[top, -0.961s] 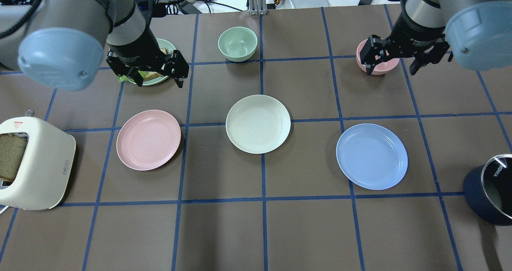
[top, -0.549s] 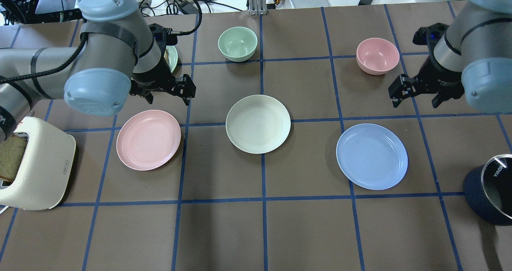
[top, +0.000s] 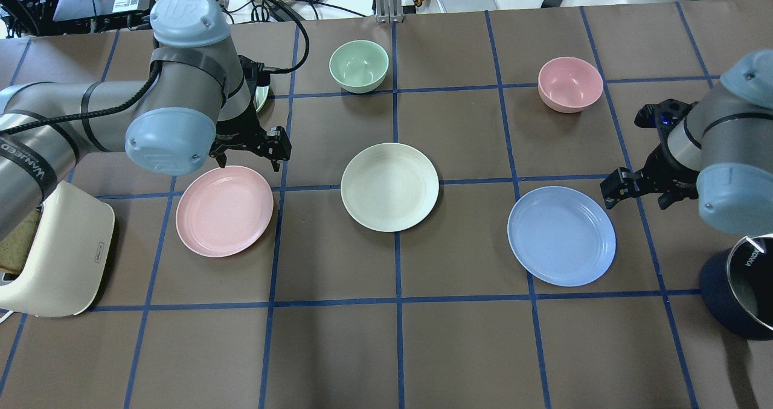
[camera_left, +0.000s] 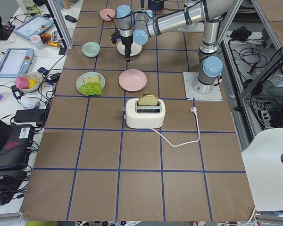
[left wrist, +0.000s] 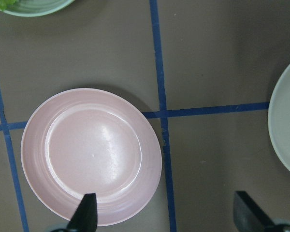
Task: Stack three plates with pink and blue
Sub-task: 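Grasp the pink plate rim with the left gripper while the right grasps the blue plate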
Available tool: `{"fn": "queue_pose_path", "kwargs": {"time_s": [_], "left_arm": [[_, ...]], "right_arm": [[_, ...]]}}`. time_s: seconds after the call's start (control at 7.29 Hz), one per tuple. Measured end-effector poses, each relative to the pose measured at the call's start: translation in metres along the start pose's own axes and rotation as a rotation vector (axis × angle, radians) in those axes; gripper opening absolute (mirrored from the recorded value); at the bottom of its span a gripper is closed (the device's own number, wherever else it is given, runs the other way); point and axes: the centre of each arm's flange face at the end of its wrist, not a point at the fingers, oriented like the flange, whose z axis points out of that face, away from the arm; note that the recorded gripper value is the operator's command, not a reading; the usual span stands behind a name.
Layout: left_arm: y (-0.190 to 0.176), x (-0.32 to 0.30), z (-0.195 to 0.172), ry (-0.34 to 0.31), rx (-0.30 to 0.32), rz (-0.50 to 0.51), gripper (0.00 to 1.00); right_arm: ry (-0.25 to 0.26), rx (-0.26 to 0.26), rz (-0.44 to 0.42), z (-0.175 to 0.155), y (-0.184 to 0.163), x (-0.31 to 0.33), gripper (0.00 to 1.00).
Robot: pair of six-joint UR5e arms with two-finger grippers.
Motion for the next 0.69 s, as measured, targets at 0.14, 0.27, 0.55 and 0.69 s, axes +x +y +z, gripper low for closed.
{"fn": "queue_pose_path", "kwargs": {"time_s": [0.14,0.27,0.55,0.69], "left_arm": [[-0.005,0.002,0.011,0.002,-0.006,-0.024,0.87],[-0.009,0.004,0.022,0.003,-0.011,-0.059,0.83],[-0.007,0.007,0.051,0.003,-0.017,-0.104,0.77],[-0.003,0.009,0.066,0.002,-0.001,-0.106,0.67]], "right_arm": [[-0.013,-0.01,-0.009,0.012,-0.001,0.001,0.84],[-0.017,-0.009,-0.012,0.021,-0.004,0.002,0.77],[-0.036,0.006,-0.006,0.034,-0.011,0.006,0.77],[-0.051,0.005,0.003,0.04,-0.012,0.008,0.74]]}}
